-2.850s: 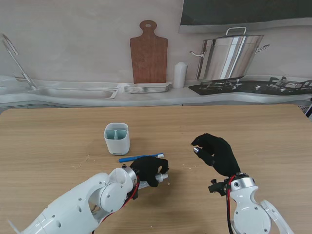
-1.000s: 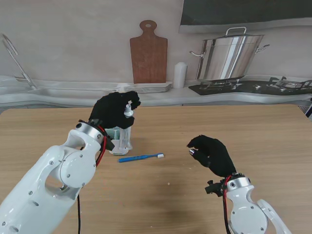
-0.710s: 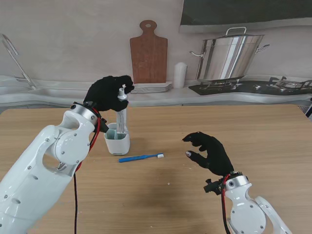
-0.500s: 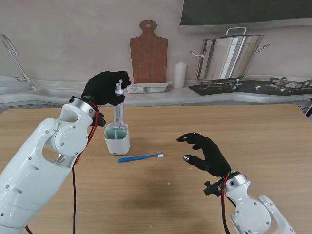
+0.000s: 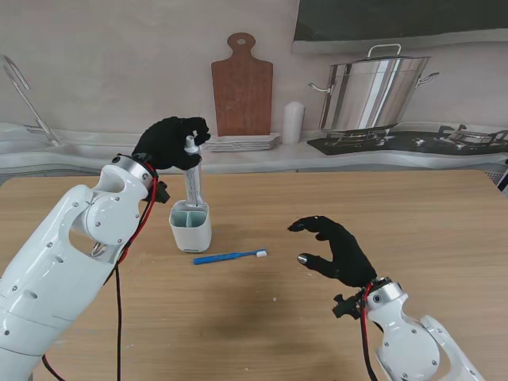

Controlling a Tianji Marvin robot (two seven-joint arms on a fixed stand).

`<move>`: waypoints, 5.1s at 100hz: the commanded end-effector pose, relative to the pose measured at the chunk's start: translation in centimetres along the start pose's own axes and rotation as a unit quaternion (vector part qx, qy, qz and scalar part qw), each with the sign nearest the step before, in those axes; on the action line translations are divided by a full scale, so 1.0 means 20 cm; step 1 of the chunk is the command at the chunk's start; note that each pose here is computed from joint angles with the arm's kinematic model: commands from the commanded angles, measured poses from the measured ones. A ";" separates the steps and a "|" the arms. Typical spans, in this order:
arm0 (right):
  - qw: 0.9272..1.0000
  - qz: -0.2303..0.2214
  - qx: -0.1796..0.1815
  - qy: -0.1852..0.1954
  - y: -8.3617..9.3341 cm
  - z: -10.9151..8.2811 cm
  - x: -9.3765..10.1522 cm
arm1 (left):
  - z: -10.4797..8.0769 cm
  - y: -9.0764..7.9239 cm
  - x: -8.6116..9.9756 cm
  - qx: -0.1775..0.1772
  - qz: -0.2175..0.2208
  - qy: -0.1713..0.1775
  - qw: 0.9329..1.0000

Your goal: Organize toothpaste and toothbrush

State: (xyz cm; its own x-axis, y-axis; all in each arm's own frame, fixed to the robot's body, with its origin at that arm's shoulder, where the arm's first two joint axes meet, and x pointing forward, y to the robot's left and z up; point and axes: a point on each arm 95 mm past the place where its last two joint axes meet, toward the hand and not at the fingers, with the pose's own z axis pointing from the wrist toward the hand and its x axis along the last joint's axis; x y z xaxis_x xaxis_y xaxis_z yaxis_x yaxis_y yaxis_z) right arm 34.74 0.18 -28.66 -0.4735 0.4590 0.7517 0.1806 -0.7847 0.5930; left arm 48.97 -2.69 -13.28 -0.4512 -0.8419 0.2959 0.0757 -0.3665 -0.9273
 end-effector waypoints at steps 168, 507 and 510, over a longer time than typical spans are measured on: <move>1.000 -0.004 0.015 -0.012 -0.04 -0.01 0.01 | -0.07 0.43 -0.34 -0.086 -0.108 -0.116 0.984; 1.000 -0.001 0.009 -0.020 -0.06 -0.02 0.00 | -0.46 0.26 0.11 -0.015 0.047 0.068 0.996; 1.000 0.000 0.010 -0.020 -0.06 -0.02 0.00 | -0.47 0.27 0.12 -0.018 0.046 0.070 0.996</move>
State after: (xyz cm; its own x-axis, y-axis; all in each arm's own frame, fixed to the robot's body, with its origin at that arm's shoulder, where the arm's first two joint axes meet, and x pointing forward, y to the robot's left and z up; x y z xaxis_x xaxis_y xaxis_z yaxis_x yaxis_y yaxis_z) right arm 34.56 0.72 -29.14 -0.4454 0.4796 0.7560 0.1806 -0.7789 0.6005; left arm 40.49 -2.23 -19.39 -0.5454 -0.8205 0.1713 0.1128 -0.2743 -0.9550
